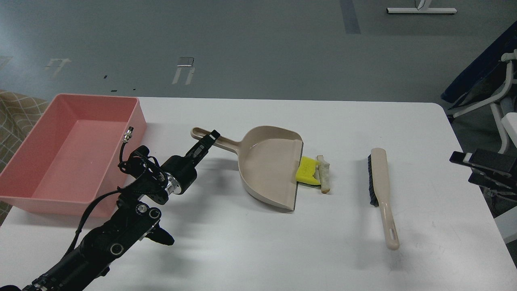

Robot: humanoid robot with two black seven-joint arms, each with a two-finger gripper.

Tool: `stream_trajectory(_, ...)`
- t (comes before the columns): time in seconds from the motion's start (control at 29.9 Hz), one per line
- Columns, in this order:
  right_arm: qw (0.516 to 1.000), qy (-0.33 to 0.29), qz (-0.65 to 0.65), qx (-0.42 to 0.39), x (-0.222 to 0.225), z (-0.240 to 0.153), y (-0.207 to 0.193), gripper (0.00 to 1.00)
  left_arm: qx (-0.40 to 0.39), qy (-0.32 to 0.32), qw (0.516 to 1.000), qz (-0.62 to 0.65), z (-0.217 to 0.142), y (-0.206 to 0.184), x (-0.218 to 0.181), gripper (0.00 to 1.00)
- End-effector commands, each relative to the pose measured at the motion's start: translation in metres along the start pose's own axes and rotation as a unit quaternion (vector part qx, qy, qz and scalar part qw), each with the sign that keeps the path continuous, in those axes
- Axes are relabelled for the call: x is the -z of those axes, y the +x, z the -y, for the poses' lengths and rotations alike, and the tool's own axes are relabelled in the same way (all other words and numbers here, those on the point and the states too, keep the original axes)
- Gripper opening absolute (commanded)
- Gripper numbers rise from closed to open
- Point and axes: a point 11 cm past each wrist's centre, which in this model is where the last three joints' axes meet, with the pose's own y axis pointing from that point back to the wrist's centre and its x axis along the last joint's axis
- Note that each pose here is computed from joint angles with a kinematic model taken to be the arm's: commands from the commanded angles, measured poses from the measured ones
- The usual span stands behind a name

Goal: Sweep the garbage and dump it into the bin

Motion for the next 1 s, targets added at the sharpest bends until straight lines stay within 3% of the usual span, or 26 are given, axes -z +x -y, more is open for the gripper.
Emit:
stream_trajectory(0.0, 0.999, -0.015, -0.020, 0.020, -0.007, 0.003, -0.010, 1.00, 0.000, -0.001, 1.000, 0.000, 0.001, 0.000, -0.001, 0.00)
stream_trajectory(0.47, 0.994, -0.004, -0.058, 0.092, 0.009, 0.069, -0.055, 1.00, 0.000, -0.008, 1.000, 0.001, 0.002, 0.000, -0.006, 0.00)
stream_trajectory(0.97, 0.991, 0.005, -0.057, 0.118, 0.021, 0.096, -0.075, 0.98, 0.001, -0.008, 1.000, 0.000, 0.003, -0.001, -0.006, 0.00)
